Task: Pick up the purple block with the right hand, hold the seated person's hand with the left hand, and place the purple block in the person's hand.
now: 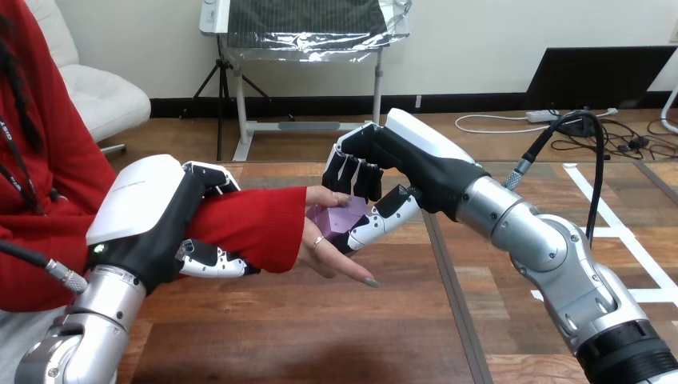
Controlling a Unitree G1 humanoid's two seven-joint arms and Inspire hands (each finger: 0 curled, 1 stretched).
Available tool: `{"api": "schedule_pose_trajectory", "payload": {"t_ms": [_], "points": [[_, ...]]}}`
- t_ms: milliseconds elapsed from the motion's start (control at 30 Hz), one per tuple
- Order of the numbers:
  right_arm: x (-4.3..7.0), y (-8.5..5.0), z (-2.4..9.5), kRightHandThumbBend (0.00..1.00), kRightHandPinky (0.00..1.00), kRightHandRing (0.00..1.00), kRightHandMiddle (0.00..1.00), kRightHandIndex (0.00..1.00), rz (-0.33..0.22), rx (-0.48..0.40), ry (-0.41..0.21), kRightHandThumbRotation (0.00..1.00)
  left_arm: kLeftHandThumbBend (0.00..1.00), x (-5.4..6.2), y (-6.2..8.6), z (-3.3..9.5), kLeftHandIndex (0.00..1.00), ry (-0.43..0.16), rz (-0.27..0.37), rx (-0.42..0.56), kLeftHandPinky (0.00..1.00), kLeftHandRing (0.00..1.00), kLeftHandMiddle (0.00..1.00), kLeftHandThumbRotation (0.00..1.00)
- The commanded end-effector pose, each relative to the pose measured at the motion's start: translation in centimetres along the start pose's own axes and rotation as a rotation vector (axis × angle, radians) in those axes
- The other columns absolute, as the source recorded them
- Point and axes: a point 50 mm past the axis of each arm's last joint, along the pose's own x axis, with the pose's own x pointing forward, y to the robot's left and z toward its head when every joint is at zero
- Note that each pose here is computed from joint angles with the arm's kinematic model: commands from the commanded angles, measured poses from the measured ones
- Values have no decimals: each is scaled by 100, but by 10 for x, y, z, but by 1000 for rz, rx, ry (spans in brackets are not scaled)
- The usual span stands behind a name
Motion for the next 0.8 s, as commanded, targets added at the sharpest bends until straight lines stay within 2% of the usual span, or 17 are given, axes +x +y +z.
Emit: {"api": "schedule_pose_trajectory", "payload": {"t_ms": [0, 767], "points": [[4, -10, 15, 74, 34, 37, 42, 45, -45, 14, -66, 0, 86, 10, 10, 15, 45, -74, 68, -4, 37, 41, 44, 0], [1, -11, 7, 74, 38, 44, 48, 51, -47, 25, -30, 0, 82, 8, 10, 14, 46, -80, 58, -3, 37, 41, 45, 0]]}}
